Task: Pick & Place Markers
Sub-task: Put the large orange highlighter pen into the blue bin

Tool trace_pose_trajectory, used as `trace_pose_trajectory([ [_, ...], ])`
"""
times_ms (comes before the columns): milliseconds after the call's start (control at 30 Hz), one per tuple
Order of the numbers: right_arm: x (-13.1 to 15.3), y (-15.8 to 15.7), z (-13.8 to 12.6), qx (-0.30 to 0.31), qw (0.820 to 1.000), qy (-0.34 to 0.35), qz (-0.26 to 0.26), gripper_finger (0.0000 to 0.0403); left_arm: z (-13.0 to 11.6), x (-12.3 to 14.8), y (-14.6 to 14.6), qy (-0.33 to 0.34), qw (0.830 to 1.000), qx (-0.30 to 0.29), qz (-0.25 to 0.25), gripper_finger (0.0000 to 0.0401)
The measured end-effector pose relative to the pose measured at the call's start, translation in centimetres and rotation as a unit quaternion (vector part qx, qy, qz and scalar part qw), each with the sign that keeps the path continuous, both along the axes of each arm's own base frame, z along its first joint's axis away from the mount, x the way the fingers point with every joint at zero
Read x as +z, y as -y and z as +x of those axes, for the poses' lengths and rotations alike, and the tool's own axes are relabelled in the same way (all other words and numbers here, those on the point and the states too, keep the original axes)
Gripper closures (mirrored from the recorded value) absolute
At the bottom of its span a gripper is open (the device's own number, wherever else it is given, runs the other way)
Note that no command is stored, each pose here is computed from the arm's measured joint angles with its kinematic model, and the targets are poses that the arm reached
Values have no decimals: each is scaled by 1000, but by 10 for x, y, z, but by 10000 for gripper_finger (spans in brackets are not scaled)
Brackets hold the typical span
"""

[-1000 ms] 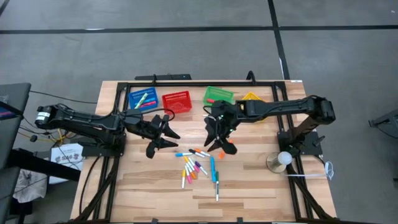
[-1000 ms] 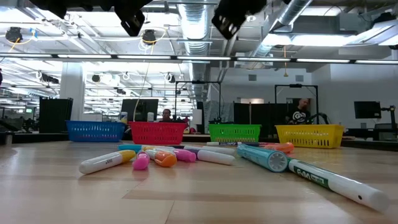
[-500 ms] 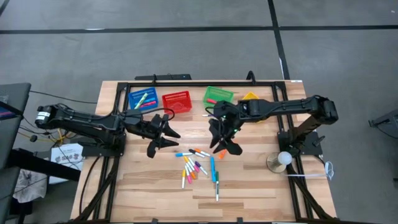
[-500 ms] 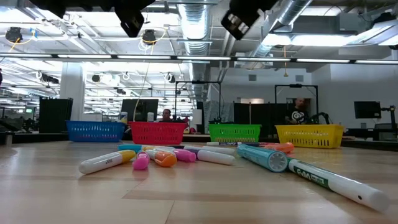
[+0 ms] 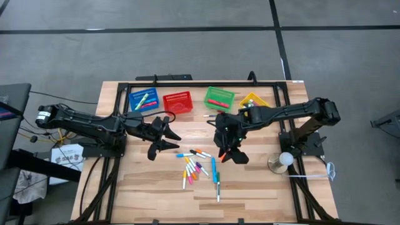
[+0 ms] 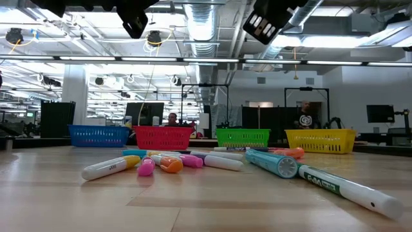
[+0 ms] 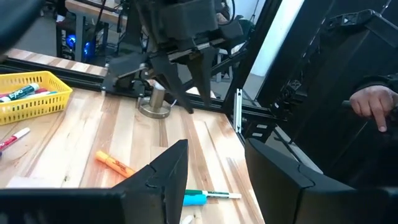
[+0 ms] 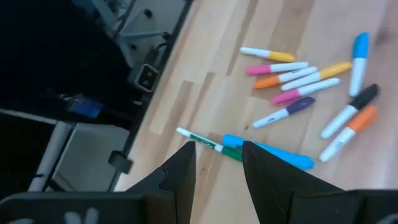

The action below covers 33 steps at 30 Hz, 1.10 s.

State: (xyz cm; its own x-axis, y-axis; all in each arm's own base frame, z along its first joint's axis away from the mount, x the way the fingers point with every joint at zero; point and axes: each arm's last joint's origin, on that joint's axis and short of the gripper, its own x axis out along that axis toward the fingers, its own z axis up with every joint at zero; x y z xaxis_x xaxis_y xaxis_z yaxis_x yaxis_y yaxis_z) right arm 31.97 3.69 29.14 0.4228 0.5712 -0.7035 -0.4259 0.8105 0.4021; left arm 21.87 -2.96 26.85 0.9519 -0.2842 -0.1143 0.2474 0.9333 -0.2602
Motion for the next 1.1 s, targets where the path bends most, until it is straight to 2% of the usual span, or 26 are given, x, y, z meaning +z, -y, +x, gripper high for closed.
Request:
trace_pose_trajectory([
  [133, -2, 3, -2, -33, 999, -30, -12, 280, -1, -8, -2, -43, 999, 24, 9, 242],
  [300, -7, 8, -7, -70, 994, -66, -59, 280, -3, -28, -3, -138, 989, 45, 28, 242],
  [367, -9, 9, -8, -84, 991, -72, -79, 280, 0, -34, -1, -153, 987, 46, 32, 242],
  [567, -32, 12, -14, -129, 979, -116, -107, 280, 12, -57, 3, -207, 976, 46, 45, 242],
  [733, -56, 8, -16, -168, 974, -131, -81, 280, 19, -70, 5, -233, 970, 42, 50, 242],
  [867, -67, 2, -20, -167, 973, -142, -78, 280, 20, -71, 5, -234, 970, 42, 50, 242],
  [1100, -78, -2, -24, -200, 960, -134, -143, 282, 20, -70, 5, -230, 971, 42, 50, 242],
])
